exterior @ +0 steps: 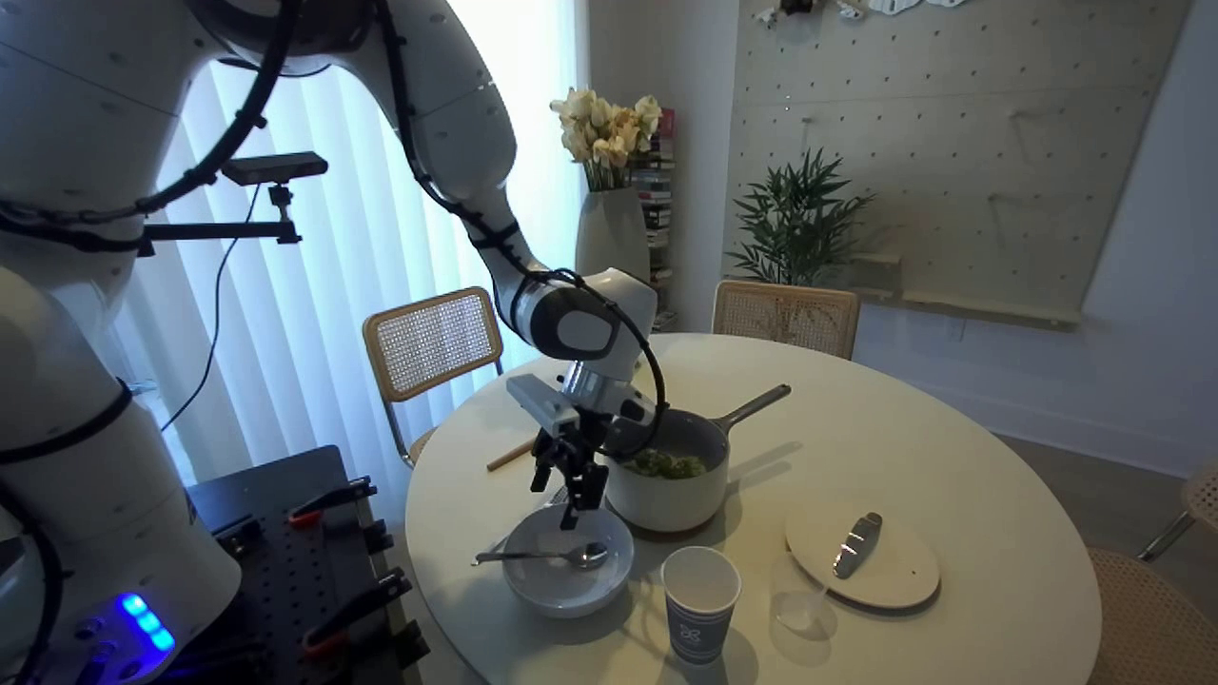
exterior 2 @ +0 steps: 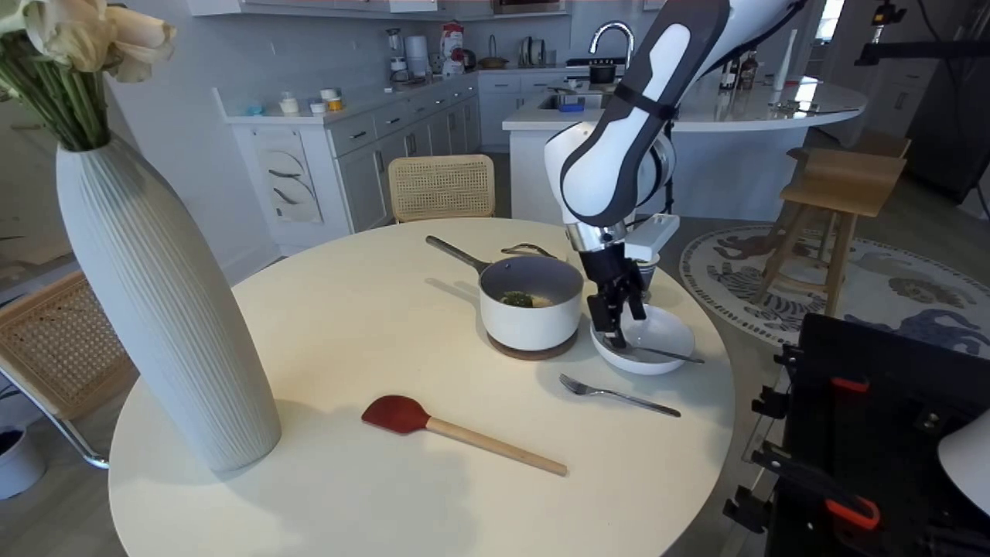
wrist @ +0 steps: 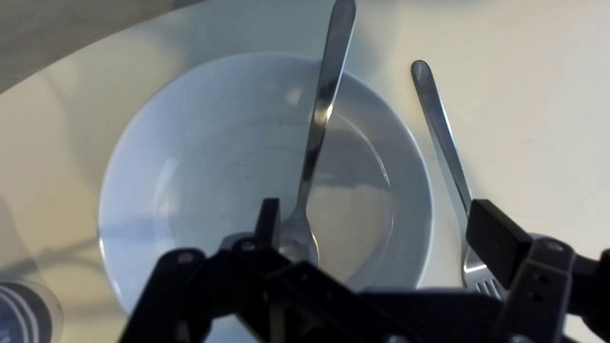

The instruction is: Put the spoon in the bowl

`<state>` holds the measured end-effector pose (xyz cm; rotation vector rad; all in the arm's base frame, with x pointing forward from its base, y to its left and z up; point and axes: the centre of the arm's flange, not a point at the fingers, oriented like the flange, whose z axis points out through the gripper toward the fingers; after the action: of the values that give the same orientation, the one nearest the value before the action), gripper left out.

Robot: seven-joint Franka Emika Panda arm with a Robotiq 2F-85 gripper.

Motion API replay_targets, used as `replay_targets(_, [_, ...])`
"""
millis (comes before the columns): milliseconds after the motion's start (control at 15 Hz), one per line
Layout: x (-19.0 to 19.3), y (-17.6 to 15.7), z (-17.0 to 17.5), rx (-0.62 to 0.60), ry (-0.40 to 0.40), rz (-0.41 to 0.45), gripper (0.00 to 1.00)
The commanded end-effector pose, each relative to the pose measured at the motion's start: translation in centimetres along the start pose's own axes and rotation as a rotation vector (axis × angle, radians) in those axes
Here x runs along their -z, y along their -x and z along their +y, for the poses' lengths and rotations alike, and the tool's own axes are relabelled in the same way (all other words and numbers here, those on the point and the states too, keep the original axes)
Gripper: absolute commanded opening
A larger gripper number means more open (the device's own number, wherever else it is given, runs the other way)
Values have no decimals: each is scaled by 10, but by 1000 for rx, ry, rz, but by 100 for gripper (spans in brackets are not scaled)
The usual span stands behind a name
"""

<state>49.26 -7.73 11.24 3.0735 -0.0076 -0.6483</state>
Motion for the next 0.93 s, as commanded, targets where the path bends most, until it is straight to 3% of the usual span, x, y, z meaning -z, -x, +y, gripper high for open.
replay_targets(0, [27,24,-19,38,22,29,100])
replay_targets(467, [55,68,-70,122,30,126,100])
replay_targets(867, [67,123,-110,119,53,373,100])
